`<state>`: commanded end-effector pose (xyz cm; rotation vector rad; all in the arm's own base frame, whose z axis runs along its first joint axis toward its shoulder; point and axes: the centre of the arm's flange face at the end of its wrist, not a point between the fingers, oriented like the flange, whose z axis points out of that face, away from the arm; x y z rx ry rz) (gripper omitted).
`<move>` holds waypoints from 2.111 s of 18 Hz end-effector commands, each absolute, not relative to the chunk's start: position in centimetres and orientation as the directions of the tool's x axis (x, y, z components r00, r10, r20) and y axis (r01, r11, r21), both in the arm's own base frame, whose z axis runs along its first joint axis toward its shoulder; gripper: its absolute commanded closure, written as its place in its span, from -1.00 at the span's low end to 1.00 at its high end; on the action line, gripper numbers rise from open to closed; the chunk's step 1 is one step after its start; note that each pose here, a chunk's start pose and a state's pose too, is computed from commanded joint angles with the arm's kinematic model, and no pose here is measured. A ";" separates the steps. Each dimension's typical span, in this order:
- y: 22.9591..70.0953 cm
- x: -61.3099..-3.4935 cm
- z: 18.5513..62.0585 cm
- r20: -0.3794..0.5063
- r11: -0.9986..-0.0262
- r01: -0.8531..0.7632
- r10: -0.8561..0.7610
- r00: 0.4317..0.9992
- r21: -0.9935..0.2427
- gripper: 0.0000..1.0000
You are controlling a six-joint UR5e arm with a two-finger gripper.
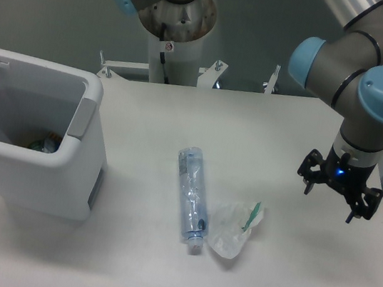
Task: Place the trash in the trash can
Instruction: 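Move the gripper over the crumpled plastic bag and lower onto it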
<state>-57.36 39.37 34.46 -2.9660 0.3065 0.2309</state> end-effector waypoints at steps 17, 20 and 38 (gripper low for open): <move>43.3 -45.6 26.1 -0.048 -0.970 -0.224 -0.221 0.974 -0.091 -1.00; 44.7 -45.2 24.5 -0.055 -0.967 -0.254 -0.252 0.966 -0.013 -1.00; 46.3 -47.2 20.9 -0.049 -0.968 -0.249 -0.250 0.967 0.016 1.00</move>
